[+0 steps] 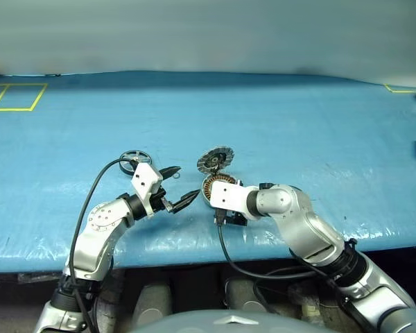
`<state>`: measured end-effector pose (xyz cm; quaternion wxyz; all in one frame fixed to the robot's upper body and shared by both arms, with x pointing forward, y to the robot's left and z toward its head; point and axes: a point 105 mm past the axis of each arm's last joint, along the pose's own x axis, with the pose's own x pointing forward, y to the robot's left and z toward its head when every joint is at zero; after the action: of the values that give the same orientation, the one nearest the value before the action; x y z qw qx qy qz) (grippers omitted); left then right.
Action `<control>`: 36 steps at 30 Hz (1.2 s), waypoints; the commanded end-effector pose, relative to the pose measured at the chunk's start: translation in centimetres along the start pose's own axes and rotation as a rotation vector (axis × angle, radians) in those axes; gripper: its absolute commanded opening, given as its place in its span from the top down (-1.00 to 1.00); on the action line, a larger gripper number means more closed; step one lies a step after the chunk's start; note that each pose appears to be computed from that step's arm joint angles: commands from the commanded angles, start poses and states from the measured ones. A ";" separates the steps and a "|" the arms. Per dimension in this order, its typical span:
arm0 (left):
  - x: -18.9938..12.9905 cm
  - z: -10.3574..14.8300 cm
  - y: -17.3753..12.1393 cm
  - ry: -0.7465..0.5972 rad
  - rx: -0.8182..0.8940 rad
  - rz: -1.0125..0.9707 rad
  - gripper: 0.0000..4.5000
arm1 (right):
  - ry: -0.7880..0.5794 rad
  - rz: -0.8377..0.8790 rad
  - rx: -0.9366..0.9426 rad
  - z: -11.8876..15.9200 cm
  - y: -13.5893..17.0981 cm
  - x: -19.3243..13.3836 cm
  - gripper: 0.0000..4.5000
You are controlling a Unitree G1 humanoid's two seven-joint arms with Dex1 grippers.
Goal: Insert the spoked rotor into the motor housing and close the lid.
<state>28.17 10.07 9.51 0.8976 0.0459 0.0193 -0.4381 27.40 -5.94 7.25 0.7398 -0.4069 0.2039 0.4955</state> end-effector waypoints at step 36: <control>4.2 -3.7 5.1 0.193 0.139 0.287 -1.00 | -0.581 -0.552 0.658 0.4 -1.8 -7.0 -0.78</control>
<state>34.68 10.72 5.71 0.9406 0.1472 0.0693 -0.2981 26.14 -9.86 11.76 0.9561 -0.0361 0.0500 0.2865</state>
